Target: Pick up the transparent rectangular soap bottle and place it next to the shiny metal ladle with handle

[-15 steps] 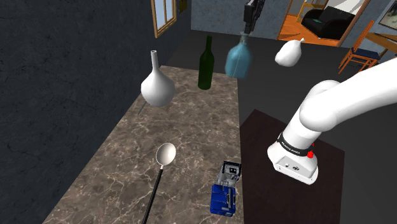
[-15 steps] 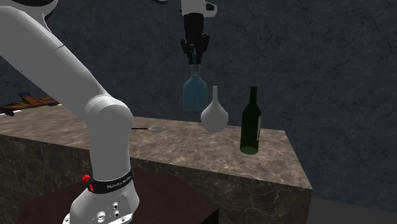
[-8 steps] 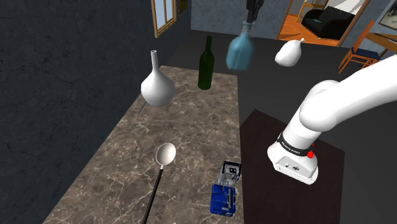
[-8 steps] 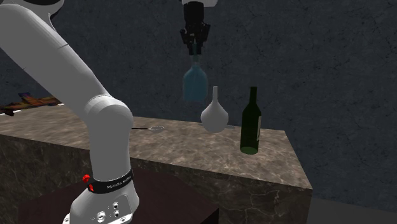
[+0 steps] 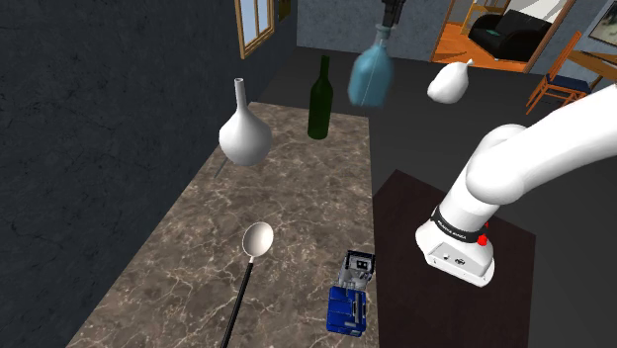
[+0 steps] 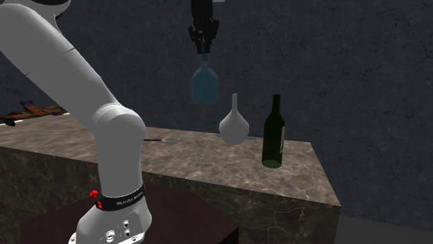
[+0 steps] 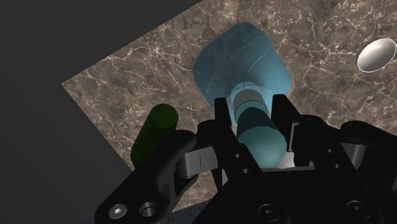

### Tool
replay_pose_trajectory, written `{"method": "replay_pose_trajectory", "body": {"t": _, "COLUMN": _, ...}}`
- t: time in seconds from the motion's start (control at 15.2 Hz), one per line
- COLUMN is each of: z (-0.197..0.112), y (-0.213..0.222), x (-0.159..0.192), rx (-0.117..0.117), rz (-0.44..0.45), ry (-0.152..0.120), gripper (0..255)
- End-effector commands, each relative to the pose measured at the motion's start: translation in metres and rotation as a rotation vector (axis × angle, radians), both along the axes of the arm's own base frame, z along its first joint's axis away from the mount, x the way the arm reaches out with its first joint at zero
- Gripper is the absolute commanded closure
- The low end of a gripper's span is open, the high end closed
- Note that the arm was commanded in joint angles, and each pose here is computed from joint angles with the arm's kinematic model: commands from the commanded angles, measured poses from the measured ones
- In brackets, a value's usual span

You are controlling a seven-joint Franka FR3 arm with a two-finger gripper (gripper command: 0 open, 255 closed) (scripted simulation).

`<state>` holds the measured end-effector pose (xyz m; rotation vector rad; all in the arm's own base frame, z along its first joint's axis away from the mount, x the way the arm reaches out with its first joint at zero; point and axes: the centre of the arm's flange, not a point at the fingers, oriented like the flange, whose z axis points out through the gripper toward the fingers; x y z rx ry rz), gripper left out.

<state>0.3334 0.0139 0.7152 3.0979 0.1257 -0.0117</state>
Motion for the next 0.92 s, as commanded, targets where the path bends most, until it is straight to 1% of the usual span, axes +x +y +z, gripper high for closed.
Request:
{"method": "replay_pose_trajectory", "body": {"t": 0.0, "z": 0.000, "y": 0.025, "x": -0.008, "rx": 0.000, "rz": -0.001, "ry": 0.000, "gripper": 255}}
{"method": "replay_pose_trajectory", "body": {"t": 0.86, "z": 0.001, "y": 0.190, "x": -0.054, "rx": 0.000, "rz": -0.001, "ry": 0.000, "gripper": 255}}
